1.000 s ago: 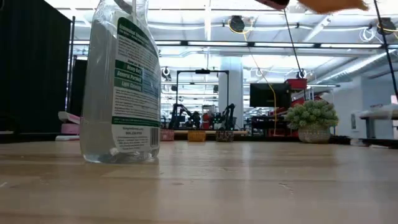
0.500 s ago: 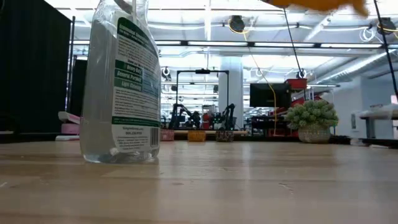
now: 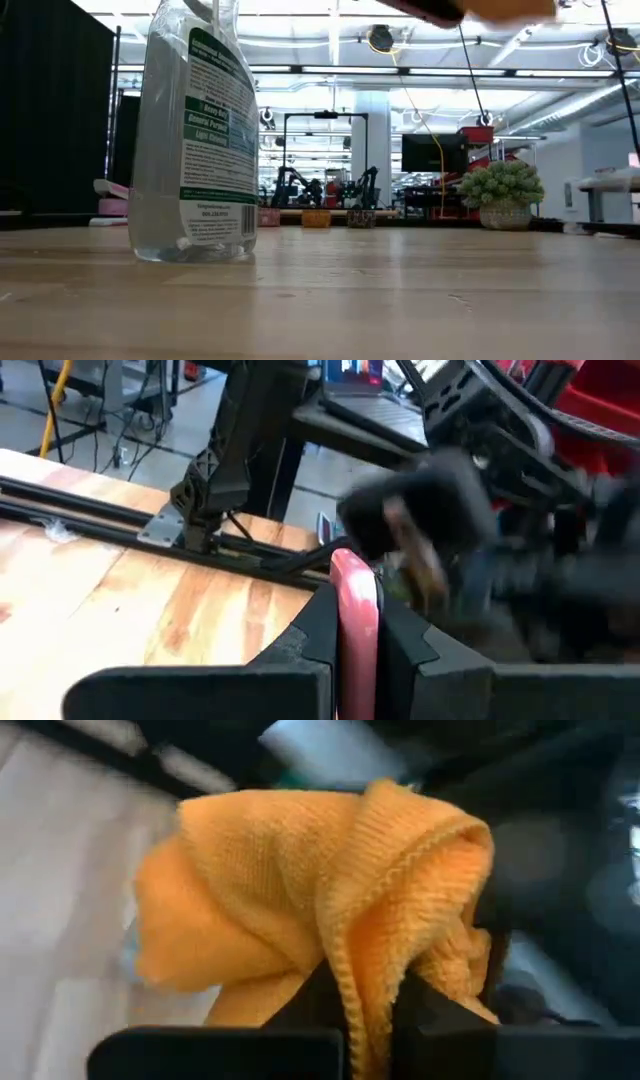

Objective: Apply microfiber cloth
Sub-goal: Wipe the front of the cellphone with a microfiber cloth

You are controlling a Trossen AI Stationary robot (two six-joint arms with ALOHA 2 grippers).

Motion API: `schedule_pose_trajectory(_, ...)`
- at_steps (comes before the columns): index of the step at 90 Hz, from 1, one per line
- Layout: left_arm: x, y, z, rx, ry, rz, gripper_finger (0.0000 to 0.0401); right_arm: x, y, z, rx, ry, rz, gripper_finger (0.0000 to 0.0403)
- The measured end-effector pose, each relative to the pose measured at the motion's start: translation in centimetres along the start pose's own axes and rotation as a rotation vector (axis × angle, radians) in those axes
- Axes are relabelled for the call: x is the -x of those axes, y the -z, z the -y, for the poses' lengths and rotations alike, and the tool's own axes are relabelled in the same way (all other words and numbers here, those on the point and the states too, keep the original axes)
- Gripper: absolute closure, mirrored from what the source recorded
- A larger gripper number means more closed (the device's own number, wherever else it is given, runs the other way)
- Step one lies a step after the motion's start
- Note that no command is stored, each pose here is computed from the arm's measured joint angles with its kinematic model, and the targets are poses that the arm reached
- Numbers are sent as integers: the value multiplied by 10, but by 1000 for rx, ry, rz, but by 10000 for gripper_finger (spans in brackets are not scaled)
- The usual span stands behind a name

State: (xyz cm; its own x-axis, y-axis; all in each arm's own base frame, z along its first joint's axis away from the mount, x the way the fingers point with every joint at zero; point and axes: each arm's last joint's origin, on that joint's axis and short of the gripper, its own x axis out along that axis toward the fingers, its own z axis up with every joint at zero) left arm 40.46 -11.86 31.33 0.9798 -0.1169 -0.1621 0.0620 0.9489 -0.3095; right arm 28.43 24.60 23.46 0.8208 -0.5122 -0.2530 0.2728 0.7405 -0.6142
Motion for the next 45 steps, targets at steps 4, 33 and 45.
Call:
schedule_pose_trajectory(4, 0, 0, 0, -3, -1, 0, 390, -1, 4, -4, 30, -7, -11, 403)
schedule_pose_trajectory(33, 2, -5, 6, -8, 64, 27, 389, 38, -12, 11, 125, 169, 83, 400)
schedule_pose_trajectory(45, 2, -5, 5, -10, 66, 19, 389, 45, -15, 19, 73, 249, 106, 400)
